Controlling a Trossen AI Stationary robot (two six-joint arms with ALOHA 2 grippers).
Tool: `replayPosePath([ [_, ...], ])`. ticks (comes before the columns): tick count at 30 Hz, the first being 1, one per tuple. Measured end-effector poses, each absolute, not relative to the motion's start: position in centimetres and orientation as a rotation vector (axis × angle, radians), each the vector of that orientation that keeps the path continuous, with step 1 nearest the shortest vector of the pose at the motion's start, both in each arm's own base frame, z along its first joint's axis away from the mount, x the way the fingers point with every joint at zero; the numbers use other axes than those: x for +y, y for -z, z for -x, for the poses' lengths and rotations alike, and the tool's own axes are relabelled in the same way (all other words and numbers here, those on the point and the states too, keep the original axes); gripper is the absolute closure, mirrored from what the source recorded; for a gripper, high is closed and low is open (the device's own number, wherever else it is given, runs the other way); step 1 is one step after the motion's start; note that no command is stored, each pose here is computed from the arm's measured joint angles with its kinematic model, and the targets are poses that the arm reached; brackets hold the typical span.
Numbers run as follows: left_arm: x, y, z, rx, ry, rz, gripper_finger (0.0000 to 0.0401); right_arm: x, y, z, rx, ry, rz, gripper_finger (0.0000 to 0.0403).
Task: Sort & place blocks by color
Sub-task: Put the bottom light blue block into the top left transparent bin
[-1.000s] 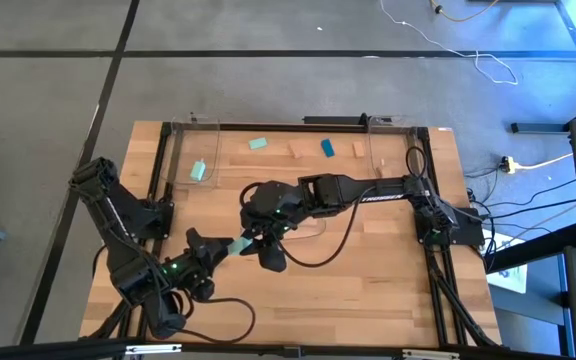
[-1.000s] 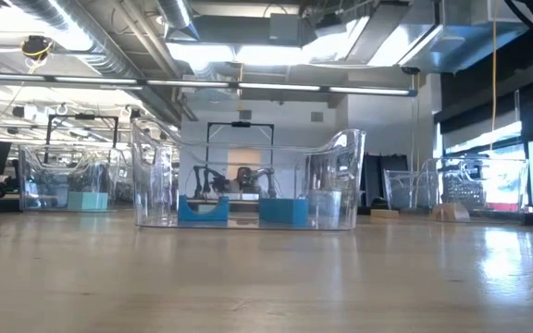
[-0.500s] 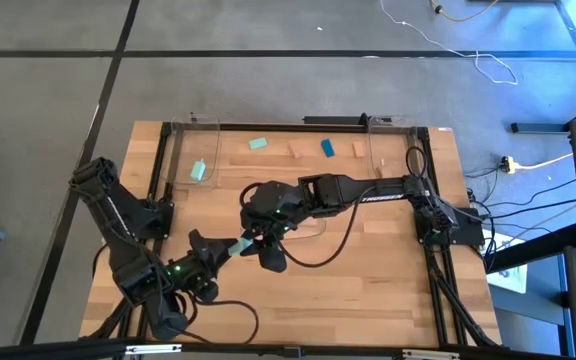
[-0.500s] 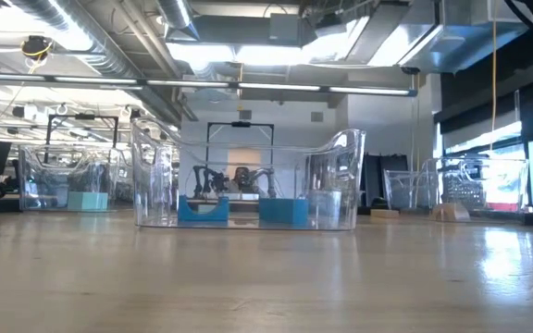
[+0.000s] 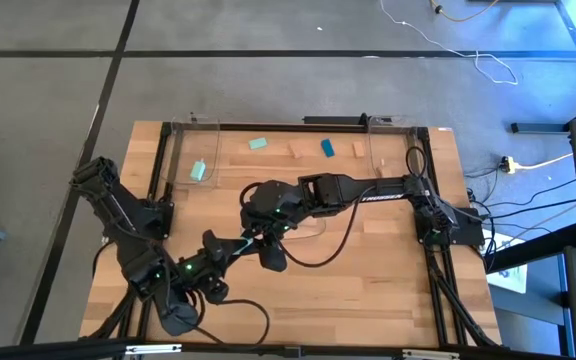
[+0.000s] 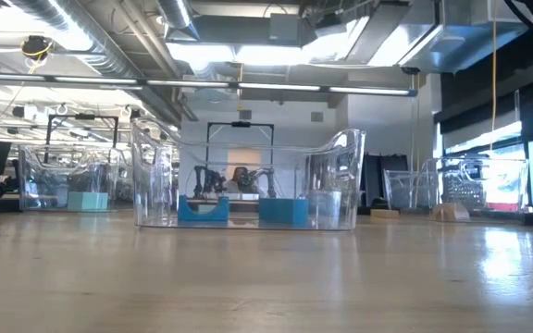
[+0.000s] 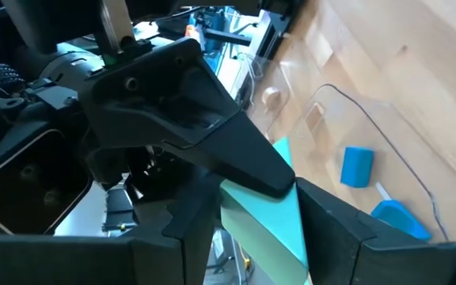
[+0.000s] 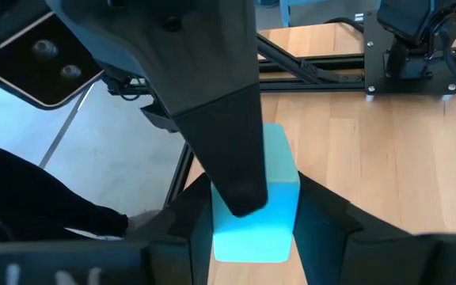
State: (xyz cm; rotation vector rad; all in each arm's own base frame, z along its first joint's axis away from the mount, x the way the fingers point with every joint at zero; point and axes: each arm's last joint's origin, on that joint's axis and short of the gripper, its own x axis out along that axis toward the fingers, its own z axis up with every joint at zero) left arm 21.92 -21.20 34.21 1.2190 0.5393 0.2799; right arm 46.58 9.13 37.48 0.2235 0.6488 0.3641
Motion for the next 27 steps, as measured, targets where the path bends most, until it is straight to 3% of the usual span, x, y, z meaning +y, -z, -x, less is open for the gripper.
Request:
replayPosePath([
  [15, -20.5, -34.1, -22.6, 0.569, -0.264, -1.197, 0.0246, 9.2, -37.5, -46.6, 0.65, -0.367, -0.22, 0.0272],
  [21, -20.1, -34.0, -23.1, 0.587, -0.25, -1.186, 0.0287, 9.2, -37.4, -46.5, 0.655, -0.367, -0.225, 0.0272],
  [27, -20.0, -33.9, -23.2, 0.596, -0.219, -1.157, 0.0287, 9.2, -37.4, -46.5, 0.669, -0.354, -0.253, 0.0271],
])
